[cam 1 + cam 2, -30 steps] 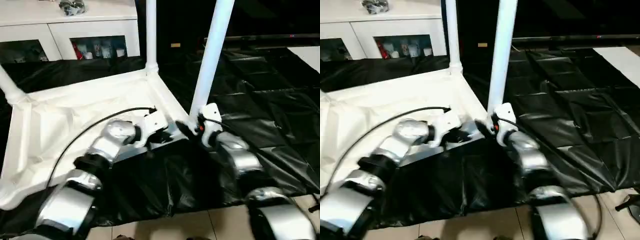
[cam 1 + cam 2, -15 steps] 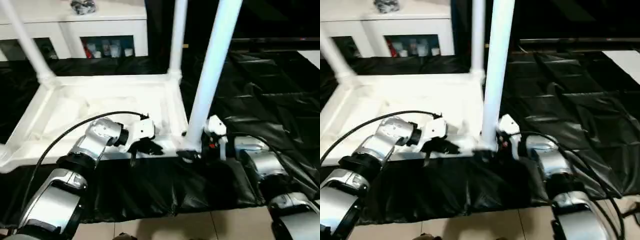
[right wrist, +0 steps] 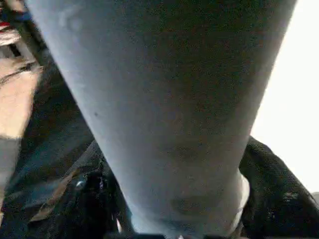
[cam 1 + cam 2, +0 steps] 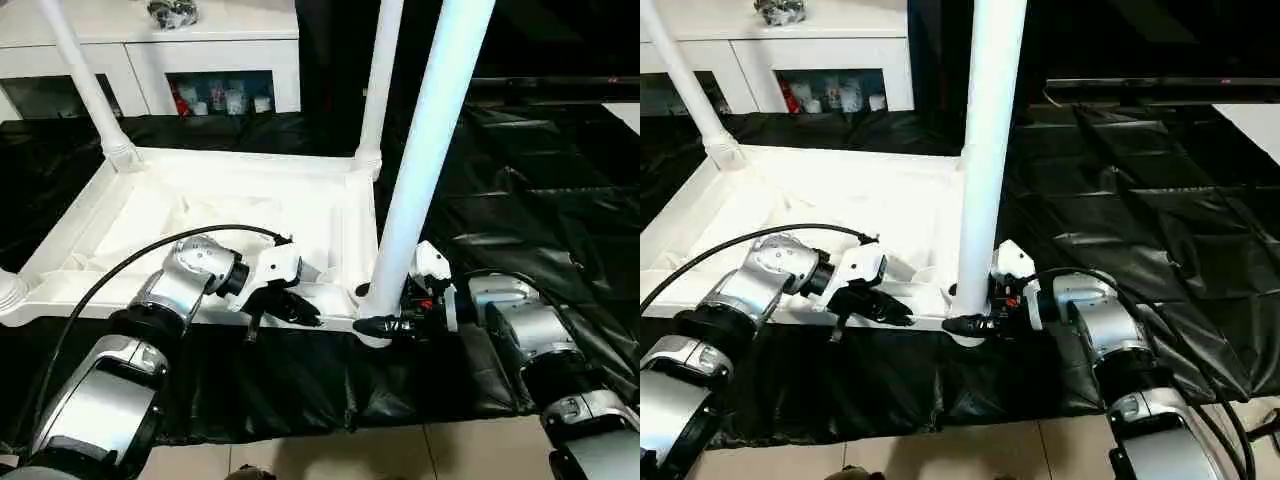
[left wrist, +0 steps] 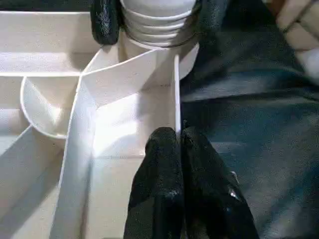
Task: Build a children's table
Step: Rotate leg to tighten
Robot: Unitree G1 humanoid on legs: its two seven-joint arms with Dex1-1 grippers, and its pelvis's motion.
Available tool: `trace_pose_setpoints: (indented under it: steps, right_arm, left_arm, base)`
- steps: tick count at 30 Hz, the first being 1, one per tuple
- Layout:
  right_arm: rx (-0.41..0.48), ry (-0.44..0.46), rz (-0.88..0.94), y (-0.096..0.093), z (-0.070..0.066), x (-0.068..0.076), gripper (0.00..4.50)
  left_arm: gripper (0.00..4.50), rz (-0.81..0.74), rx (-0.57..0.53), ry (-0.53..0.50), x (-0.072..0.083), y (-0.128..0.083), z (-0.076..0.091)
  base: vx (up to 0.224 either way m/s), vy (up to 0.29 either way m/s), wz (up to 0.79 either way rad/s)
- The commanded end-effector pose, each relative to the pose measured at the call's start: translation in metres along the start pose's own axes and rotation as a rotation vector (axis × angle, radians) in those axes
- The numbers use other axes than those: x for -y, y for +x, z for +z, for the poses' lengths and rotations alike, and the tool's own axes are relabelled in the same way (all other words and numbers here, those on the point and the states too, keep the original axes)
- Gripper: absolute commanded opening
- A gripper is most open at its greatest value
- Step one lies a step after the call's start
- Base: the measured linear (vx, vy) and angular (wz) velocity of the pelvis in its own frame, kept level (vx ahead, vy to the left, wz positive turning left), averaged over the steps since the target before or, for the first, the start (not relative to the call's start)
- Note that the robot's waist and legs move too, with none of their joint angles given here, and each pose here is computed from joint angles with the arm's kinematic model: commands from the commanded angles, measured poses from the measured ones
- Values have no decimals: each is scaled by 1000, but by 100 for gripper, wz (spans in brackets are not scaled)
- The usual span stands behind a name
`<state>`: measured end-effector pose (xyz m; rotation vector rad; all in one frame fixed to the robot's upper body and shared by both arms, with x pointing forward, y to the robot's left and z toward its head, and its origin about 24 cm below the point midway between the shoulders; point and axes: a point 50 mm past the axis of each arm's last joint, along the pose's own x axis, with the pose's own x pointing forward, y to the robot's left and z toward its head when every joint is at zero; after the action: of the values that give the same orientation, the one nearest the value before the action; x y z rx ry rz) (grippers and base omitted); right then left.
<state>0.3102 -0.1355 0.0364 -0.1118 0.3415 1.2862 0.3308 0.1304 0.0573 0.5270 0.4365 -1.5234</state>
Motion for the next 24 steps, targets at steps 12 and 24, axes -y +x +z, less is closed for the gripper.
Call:
trace_pose_setpoints:
  steps: [12, 24]
  right_arm:
    - [-10, 184, -659, 68, -9, 11, 275]
    - [74, 105, -608, 58, 5, 16, 389]
  left_arm:
    - [0, 201, 70, -34, -9, 67, 49]
    - [0, 222, 84, 33, -12, 59, 49]
  base:
    - [0, 0, 0]
    - [0, 0, 0]
